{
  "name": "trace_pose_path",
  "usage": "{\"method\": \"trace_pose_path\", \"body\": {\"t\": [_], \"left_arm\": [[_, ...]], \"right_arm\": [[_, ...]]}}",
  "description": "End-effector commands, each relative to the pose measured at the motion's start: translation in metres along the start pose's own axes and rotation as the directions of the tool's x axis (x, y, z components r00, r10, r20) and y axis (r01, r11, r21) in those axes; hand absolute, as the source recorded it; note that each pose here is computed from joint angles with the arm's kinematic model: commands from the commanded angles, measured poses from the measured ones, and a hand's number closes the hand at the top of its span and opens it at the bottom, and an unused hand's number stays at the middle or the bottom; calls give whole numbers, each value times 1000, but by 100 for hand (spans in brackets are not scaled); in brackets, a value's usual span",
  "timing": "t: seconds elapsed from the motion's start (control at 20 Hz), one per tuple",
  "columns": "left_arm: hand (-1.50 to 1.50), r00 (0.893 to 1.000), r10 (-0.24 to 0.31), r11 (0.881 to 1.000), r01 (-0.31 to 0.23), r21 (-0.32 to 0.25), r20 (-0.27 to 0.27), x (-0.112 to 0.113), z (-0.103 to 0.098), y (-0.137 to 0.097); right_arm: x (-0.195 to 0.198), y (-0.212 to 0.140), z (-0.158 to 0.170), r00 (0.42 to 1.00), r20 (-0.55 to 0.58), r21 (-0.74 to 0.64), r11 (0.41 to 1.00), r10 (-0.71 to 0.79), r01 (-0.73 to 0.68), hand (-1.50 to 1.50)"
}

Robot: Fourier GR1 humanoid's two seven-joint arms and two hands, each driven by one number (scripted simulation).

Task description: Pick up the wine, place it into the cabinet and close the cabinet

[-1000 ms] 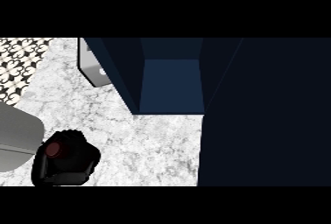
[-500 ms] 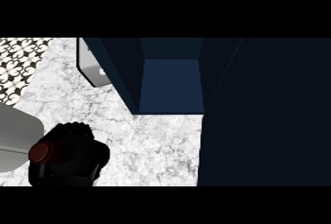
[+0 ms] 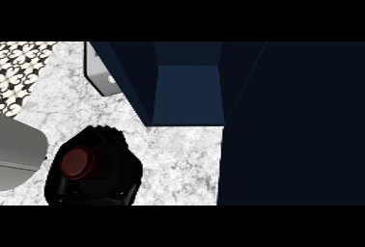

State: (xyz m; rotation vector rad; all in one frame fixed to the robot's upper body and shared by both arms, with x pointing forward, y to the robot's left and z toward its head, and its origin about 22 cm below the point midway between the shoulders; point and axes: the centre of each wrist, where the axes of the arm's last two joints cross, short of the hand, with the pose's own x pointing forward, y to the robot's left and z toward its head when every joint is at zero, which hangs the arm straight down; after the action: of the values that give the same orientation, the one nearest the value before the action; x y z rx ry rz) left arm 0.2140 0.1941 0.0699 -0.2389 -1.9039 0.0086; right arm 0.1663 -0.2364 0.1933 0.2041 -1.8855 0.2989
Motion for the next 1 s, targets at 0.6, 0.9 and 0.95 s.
{"method": "trace_pose_path", "body": {"t": [0.6, 0.9, 0.95], "left_arm": [[150, 999, 51, 999, -51, -3, 15, 30, -62, -108], [150, 1000, 22, 999, -23, 45, 13, 19, -84, -124], [150, 1000, 10, 998, -11, 56, 25, 11, -74, -132]], "right_arm": [[12, 1, 14, 996, 47, 24, 997, -75, 74, -150], [23, 9, 11, 998, 48, 40, 998, -50, 49, -150], [25, 0, 28, 998, 41, 34, 998, -45, 43, -150]]}}
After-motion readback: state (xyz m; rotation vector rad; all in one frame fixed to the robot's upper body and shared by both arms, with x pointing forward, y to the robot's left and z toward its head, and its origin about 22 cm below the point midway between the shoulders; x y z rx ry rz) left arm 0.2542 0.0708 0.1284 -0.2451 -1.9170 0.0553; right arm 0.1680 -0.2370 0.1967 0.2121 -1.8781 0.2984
